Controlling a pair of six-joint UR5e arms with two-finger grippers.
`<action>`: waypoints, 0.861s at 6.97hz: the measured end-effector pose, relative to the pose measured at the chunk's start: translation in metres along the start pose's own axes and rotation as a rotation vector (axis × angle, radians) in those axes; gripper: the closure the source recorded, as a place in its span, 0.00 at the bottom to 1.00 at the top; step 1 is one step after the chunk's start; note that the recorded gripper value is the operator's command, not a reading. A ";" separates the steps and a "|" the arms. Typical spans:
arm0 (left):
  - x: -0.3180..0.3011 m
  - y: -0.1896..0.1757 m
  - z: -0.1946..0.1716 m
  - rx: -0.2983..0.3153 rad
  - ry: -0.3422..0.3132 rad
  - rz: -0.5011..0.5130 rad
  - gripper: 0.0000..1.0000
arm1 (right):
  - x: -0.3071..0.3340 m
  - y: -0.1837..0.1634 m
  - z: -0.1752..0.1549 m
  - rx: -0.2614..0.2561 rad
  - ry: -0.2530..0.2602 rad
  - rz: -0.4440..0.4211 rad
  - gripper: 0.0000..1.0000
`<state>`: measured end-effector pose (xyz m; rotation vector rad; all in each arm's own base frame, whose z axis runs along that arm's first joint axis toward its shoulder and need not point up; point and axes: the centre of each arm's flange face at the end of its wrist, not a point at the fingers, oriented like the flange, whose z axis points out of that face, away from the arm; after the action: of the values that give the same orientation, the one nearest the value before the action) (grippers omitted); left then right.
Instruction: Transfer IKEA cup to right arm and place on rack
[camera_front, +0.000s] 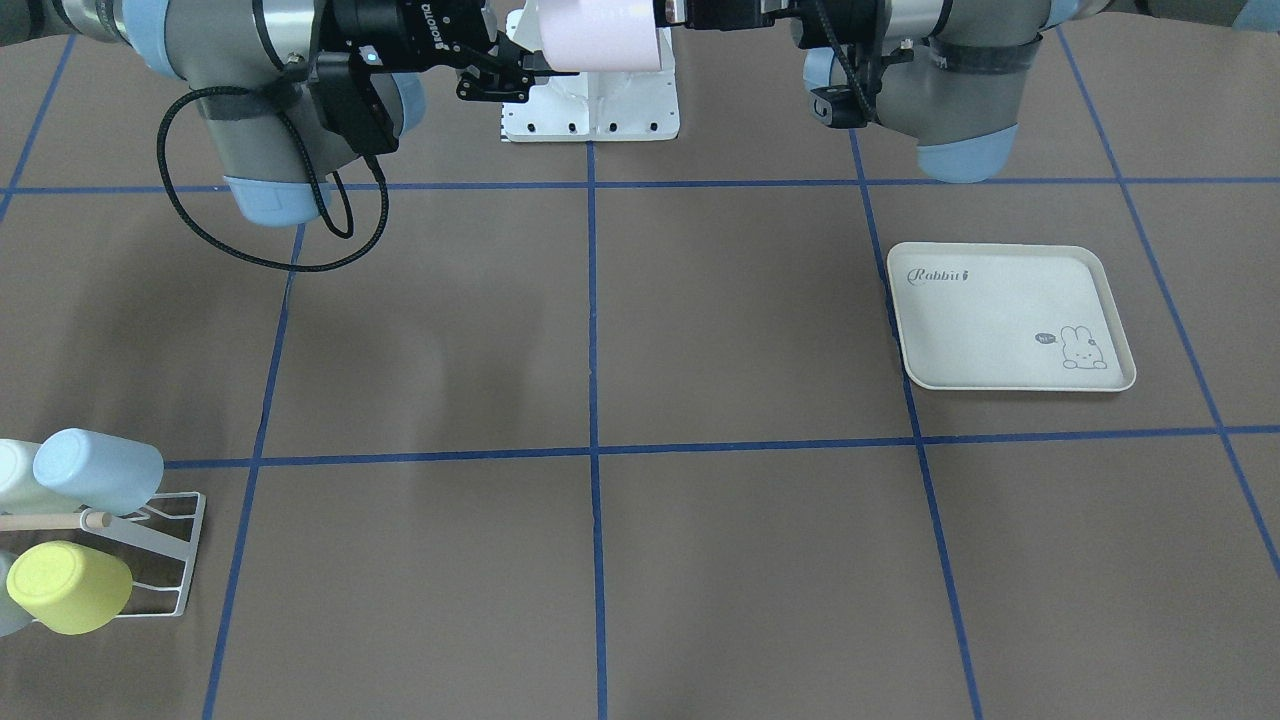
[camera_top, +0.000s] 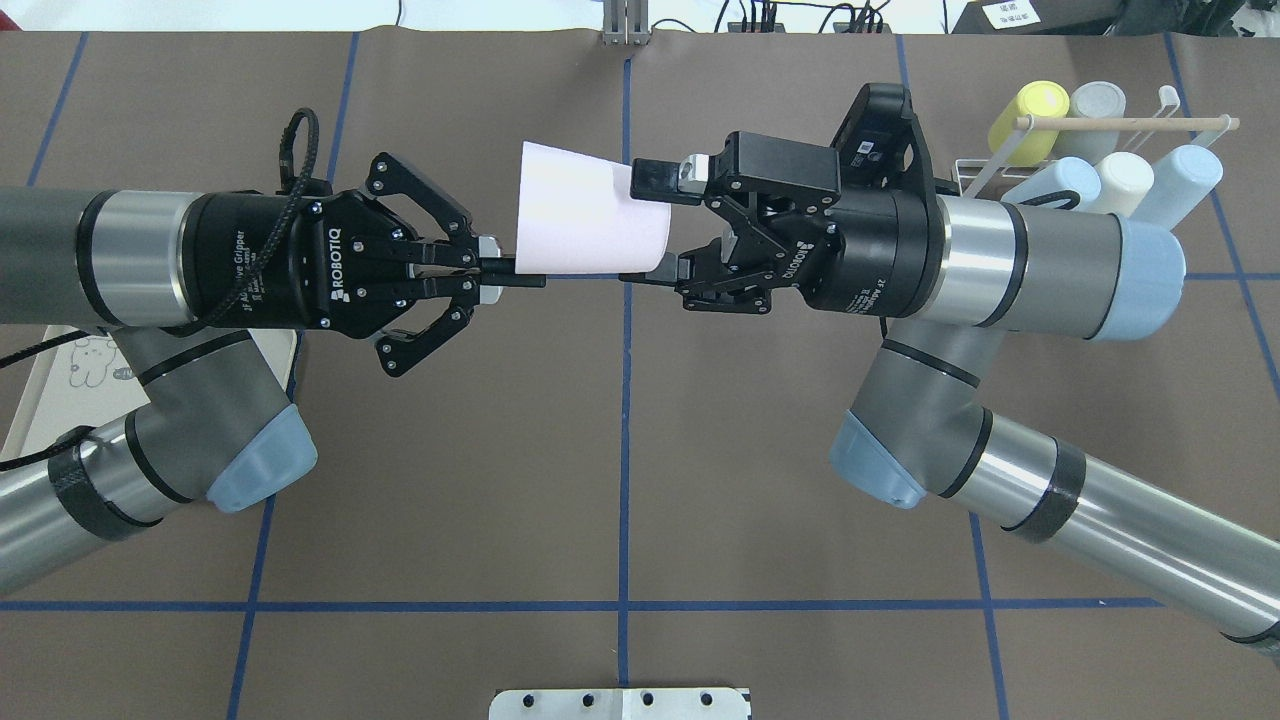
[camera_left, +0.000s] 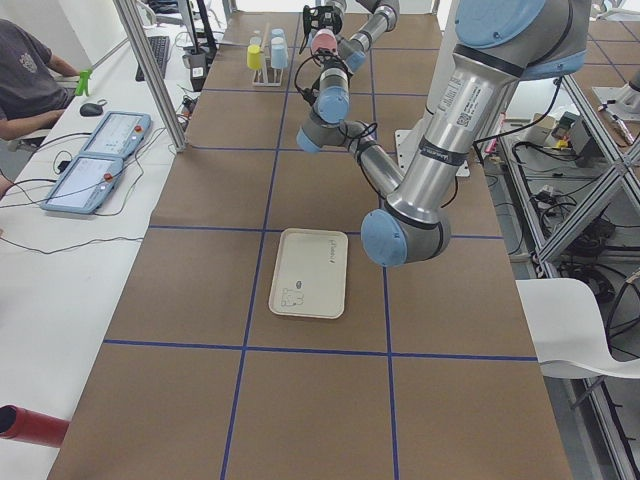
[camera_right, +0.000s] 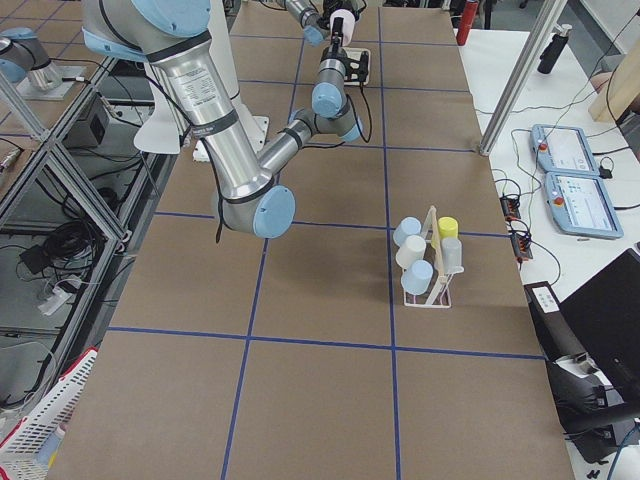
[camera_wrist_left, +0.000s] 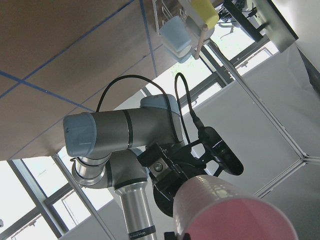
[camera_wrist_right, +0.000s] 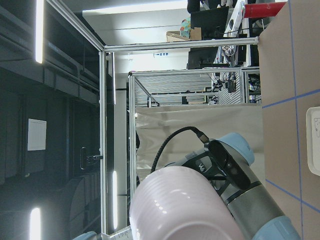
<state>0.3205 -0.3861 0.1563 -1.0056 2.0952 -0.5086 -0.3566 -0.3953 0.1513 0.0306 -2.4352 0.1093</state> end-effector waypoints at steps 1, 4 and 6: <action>-0.001 0.000 0.001 -0.002 -0.001 -0.001 1.00 | 0.000 0.000 0.000 0.000 -0.002 0.001 0.07; -0.001 0.001 0.001 -0.002 0.007 -0.001 1.00 | 0.004 0.006 -0.002 -0.011 -0.015 0.004 0.11; -0.001 0.001 0.001 -0.002 0.010 -0.001 1.00 | 0.005 0.007 -0.004 -0.014 -0.019 0.005 0.45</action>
<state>0.3214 -0.3854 0.1555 -1.0070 2.1040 -0.5133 -0.3583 -0.3878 0.1575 0.0196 -2.4552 0.0945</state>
